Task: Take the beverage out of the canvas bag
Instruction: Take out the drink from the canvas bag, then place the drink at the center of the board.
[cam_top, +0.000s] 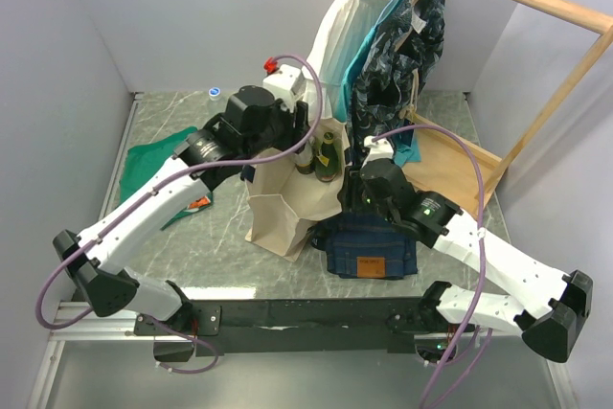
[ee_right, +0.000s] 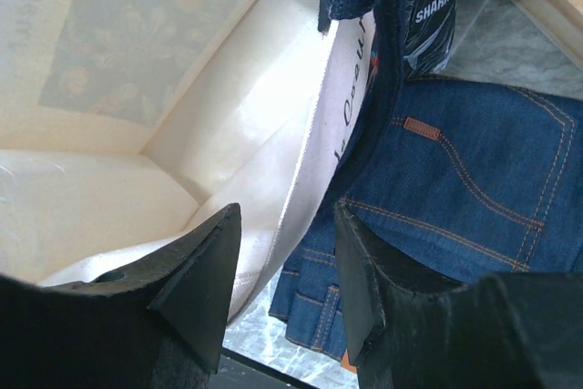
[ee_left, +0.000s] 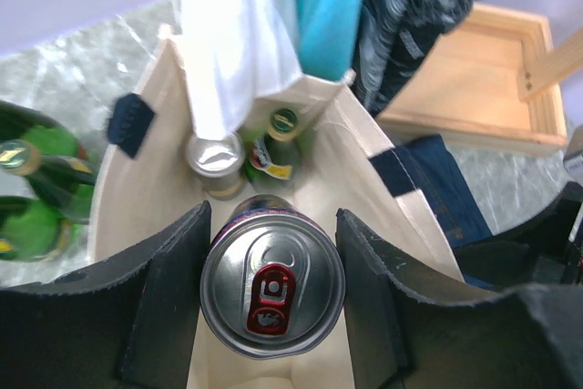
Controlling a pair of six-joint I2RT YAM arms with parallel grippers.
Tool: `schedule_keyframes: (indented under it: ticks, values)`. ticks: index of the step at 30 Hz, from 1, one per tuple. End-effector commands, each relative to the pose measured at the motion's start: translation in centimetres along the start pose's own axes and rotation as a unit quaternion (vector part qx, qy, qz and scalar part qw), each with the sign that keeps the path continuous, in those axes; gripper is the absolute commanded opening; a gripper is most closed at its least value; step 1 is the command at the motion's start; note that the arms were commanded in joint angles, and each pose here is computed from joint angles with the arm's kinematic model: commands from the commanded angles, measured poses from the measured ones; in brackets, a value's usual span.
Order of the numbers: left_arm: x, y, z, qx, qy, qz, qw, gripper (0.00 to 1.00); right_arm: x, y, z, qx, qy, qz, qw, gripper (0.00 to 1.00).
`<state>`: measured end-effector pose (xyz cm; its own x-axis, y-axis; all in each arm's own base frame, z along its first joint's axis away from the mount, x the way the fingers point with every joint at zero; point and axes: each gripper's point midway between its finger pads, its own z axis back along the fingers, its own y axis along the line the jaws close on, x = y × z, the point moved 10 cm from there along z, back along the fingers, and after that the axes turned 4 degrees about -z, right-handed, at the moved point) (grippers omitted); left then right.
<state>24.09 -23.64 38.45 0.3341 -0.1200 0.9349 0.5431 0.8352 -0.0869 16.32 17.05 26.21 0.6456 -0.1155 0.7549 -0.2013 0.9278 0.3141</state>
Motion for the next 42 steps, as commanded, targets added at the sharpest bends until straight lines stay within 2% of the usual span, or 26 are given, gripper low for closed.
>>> schedule_keyframes:
  ticks: [1,8,16,25,34,42]
  values:
    - [4.8,0.8,3.8,0.035,-0.113,0.009,0.993,0.01,1.2,0.2,1.1,0.006,-0.028,-0.012,1.0,0.52]
    - [5.4,2.8,4.8,0.086,-0.132,0.014,0.987,0.01,1.3,0.2,1.1,0.007,-0.027,-0.011,1.0,0.53]
    - [6.4,4.7,6.2,0.106,-0.157,0.022,0.982,0.01,1.3,0.2,1.1,0.005,-0.027,-0.009,1.0,0.53]
    - [7.2,6.4,8.6,0.163,-0.203,0.037,0.965,0.01,1.6,0.3,1.3,0.007,-0.029,-0.006,1.0,0.53]
    - [4.9,9.0,8.8,0.242,-0.199,0.062,0.948,0.01,2.0,0.8,0.9,0.012,-0.024,0.003,1.0,0.53]
    - [1.6,11.5,6.5,0.269,-0.174,0.094,0.943,0.01,2.2,1.3,0.8,0.022,-0.017,0.003,1.0,0.53]
